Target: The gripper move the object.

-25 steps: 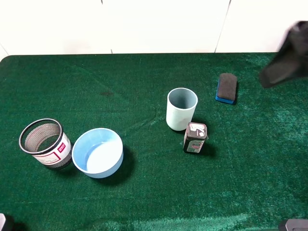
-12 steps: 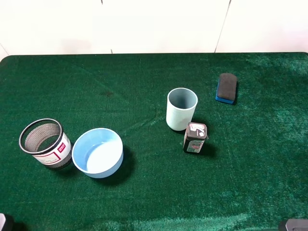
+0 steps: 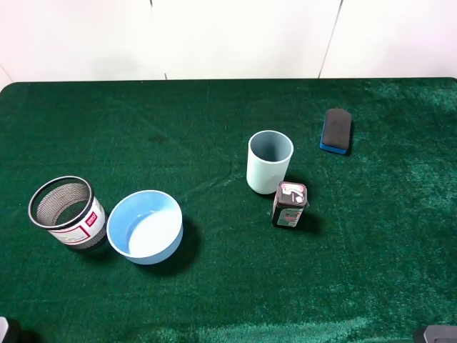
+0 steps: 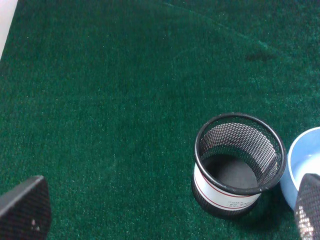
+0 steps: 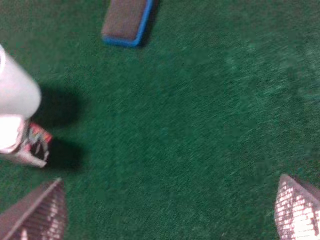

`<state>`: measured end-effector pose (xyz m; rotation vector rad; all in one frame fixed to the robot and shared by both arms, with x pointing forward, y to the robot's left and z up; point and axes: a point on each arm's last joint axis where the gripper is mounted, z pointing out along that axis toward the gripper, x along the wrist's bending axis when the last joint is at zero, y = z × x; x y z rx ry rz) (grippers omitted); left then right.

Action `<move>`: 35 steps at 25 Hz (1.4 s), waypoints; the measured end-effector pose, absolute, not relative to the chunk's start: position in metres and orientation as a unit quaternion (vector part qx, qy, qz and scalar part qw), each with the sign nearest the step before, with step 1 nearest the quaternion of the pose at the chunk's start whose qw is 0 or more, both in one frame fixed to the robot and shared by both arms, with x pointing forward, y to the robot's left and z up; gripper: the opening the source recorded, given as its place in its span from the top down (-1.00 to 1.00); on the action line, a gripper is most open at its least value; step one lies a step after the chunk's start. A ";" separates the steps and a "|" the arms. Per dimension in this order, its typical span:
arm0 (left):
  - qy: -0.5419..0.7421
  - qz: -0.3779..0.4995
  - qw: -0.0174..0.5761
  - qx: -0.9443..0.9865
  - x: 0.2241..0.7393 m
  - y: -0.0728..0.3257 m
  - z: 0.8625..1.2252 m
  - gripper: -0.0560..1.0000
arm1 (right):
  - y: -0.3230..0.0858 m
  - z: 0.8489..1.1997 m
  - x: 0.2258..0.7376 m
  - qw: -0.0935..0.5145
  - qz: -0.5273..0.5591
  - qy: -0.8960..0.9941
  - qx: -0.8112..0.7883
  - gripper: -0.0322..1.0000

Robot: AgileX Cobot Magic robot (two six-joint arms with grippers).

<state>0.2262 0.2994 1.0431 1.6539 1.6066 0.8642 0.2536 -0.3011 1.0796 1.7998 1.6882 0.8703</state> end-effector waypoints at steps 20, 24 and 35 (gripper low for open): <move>0.615 0.331 0.333 0.633 0.226 0.299 1.043 -0.99 | -0.303 1.054 0.235 0.381 0.377 0.585 0.609 -0.27; 0.615 0.331 0.333 0.633 0.226 0.299 1.043 -0.99 | -0.303 1.054 0.235 0.382 0.376 0.586 0.608 -0.27; 0.615 0.331 0.333 0.633 0.226 0.299 1.043 -0.99 | -0.303 1.054 0.235 0.384 0.374 0.590 0.604 -0.39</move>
